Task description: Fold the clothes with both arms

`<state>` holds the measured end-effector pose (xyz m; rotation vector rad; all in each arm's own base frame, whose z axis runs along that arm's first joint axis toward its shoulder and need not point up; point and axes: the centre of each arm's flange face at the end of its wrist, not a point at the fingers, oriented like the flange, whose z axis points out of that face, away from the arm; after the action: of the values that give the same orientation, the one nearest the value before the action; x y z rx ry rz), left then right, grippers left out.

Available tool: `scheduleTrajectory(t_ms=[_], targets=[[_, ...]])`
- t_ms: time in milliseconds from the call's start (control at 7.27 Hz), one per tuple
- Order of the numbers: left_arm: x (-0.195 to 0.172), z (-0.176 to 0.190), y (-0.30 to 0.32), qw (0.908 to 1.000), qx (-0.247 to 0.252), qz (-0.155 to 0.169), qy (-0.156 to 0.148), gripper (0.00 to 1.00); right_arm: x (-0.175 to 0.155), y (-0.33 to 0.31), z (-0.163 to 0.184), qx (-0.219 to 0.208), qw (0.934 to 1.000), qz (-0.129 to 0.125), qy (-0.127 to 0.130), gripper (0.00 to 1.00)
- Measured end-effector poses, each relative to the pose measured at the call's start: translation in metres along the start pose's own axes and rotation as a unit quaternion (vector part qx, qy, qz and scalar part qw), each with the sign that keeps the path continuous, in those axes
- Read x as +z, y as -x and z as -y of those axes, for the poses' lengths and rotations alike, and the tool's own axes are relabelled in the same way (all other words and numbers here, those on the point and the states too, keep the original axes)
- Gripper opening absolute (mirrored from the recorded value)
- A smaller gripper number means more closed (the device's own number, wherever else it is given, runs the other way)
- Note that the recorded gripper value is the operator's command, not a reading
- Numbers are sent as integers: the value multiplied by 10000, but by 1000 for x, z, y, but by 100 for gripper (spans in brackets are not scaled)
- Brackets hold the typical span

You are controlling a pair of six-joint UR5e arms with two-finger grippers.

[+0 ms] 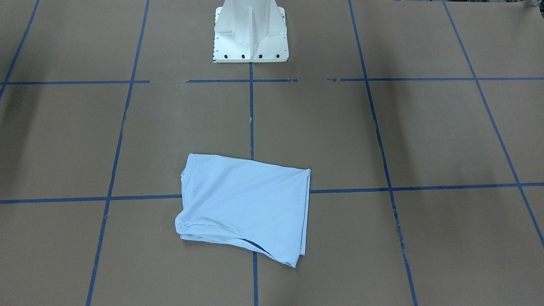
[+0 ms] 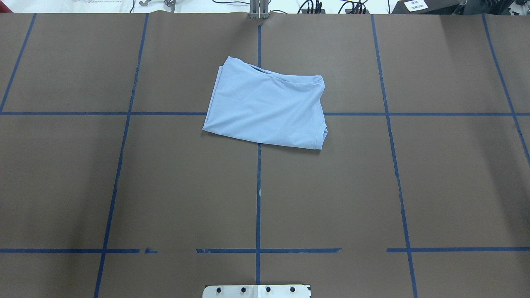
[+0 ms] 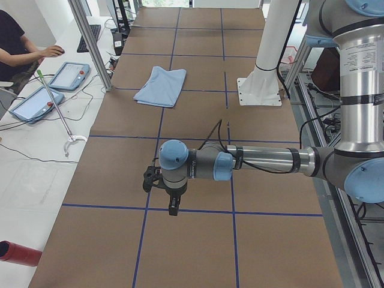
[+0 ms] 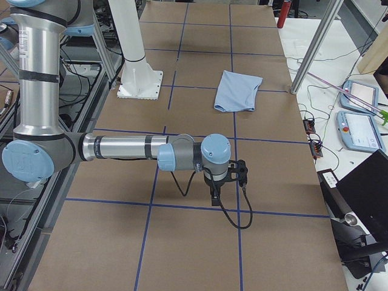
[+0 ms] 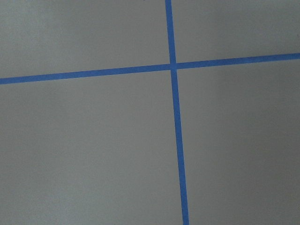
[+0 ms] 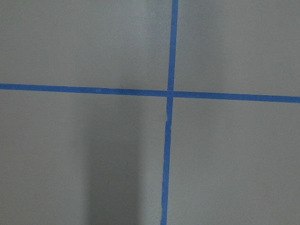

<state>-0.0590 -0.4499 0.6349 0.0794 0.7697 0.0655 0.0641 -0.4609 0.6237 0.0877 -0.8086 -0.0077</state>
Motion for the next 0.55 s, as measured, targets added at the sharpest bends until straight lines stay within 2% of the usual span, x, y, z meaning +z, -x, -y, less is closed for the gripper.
scheduleTrajectory(t_ms=[551], targets=[[-6,29,-6,9999,-109,10,-96,100,0,1,1,-9,10000,1,-6,100]])
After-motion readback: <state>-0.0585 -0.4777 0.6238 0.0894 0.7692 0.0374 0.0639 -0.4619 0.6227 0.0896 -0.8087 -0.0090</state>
